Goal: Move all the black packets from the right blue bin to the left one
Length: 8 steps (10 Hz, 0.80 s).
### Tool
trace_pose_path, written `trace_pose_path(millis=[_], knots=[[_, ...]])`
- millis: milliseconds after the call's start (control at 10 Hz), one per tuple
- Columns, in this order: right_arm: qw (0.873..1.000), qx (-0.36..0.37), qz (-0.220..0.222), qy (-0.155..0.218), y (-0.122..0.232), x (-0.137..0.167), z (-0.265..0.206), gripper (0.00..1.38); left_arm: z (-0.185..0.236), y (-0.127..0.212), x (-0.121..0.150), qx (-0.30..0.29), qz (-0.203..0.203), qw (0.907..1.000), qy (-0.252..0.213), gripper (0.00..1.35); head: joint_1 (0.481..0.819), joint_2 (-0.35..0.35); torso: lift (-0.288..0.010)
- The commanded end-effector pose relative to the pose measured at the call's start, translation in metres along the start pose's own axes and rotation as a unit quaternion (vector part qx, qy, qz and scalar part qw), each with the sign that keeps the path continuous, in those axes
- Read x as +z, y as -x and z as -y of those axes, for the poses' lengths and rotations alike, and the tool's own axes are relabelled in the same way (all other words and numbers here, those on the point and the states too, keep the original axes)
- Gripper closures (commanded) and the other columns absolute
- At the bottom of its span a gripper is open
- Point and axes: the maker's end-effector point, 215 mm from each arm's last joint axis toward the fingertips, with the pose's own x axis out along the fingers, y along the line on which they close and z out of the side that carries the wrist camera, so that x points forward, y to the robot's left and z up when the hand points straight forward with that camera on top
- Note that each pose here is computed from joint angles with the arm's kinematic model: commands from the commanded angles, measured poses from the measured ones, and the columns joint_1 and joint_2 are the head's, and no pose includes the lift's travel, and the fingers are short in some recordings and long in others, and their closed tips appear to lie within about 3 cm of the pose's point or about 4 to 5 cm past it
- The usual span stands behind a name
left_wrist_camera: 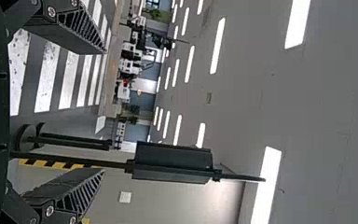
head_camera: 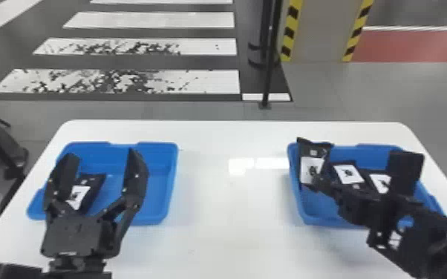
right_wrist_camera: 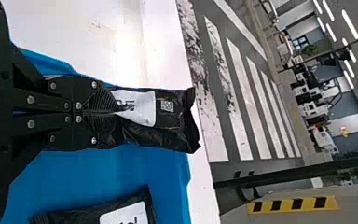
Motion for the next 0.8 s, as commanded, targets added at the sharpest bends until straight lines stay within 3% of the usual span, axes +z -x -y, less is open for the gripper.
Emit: trace_pose_path(millis=[0, 300, 700], knots=[[0.999, 0.014, 0.032, 0.013, 0.013, 0.025, -0.018, 1.20, 0.001, -0.001, 0.001, 0.000, 0.003, 1.0000, 0.002, 0.14, 0.695, 0.019, -0.140], [0.985, 0.154, 0.078, -0.010, 0.030, 0.061, -0.099, 1.20, 0.002, -0.003, 0.003, 0.007, 0.007, 0.9993, 0.037, 0.14, 0.695, 0.058, -0.140], [0.944, 0.322, 0.056, -0.051, 0.056, 0.053, -0.222, 1.20, 0.026, -0.023, 0.002, -0.031, 0.004, 0.9908, 0.132, 0.13, 0.695, 0.172, -0.140]])
